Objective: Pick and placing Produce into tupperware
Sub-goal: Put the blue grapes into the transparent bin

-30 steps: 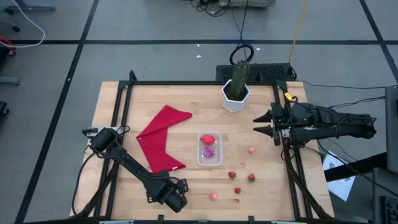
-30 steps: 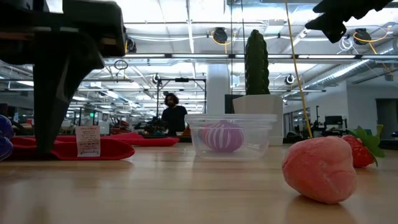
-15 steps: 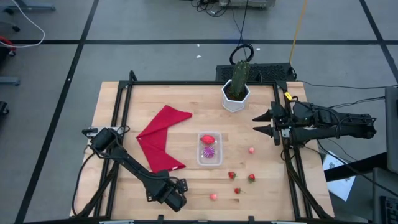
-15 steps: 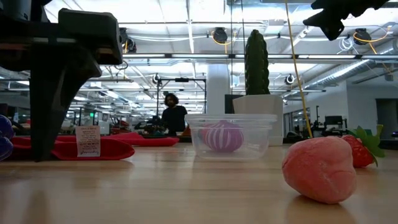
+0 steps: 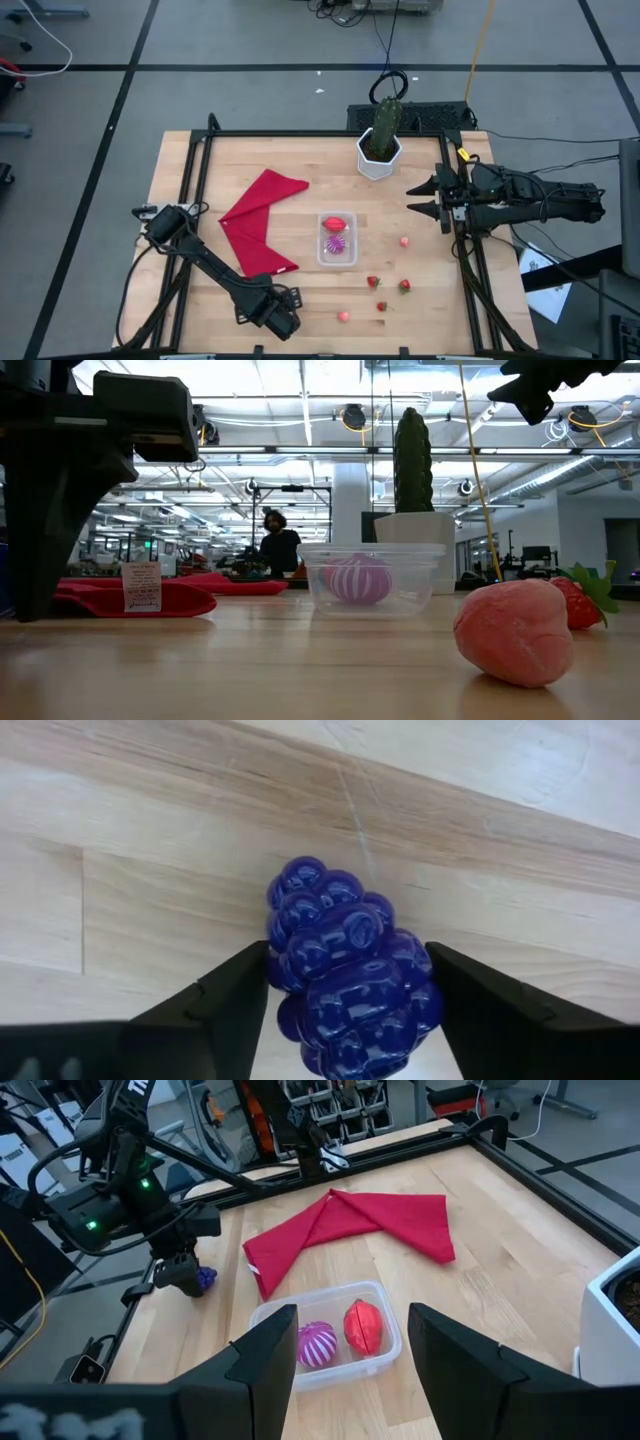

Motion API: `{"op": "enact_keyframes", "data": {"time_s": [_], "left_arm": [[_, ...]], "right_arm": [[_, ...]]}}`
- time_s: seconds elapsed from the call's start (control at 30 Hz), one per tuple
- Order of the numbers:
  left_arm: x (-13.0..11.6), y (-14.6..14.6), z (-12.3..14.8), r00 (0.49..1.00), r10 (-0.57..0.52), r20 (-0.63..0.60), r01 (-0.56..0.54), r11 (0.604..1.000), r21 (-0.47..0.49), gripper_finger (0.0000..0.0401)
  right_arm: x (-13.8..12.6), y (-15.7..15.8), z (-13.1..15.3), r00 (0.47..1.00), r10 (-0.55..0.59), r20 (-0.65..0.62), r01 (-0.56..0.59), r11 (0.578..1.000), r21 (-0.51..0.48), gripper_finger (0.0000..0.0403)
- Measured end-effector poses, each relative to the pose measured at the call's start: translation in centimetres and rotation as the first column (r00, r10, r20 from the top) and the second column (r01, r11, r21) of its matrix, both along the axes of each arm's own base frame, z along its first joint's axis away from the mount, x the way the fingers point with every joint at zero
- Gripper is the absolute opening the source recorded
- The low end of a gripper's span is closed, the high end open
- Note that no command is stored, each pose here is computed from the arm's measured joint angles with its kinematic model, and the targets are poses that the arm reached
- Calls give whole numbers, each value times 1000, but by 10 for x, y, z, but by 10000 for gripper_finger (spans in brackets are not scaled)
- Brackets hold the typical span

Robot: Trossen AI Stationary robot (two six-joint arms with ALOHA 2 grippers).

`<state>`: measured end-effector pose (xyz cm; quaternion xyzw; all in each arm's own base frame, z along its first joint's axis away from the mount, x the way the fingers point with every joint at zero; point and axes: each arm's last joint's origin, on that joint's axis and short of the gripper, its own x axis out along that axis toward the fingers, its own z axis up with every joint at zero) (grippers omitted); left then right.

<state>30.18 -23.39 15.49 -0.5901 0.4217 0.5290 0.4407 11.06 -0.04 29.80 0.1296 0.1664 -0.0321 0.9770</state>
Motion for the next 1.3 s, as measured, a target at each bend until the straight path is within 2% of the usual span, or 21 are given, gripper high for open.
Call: {"op": "enact_keyframes", "data": {"time_s": [0.17, 0.57, 0.87, 1.13, 1.3], "left_arm": [[0, 0, 1, 1000, 0, 2, 0, 1000, -1, 240], [2, -1, 1, 999, -37, 35, 37, 999, 11, 260], [5, -2, 20, 991, -98, 92, 98, 995, 2, 261], [3, 11, 57, 949, -183, 258, 152, 979, 135, 270], [11, 33, 77, 917, -250, 310, 188, 958, 217, 267]], "right_arm": [[0, 0, 0, 1000, 0, 0, 0, 1000, 0, 185], [0, 0, 0, 1000, 0, 0, 0, 1000, 0, 185], [0, 0, 0, 1000, -1, 0, 1, 1000, 0, 185], [0, 0, 0, 1000, -1, 0, 1, 1000, 0, 185], [0, 0, 0, 1000, -3, 0, 3, 1000, 8, 185]]}}
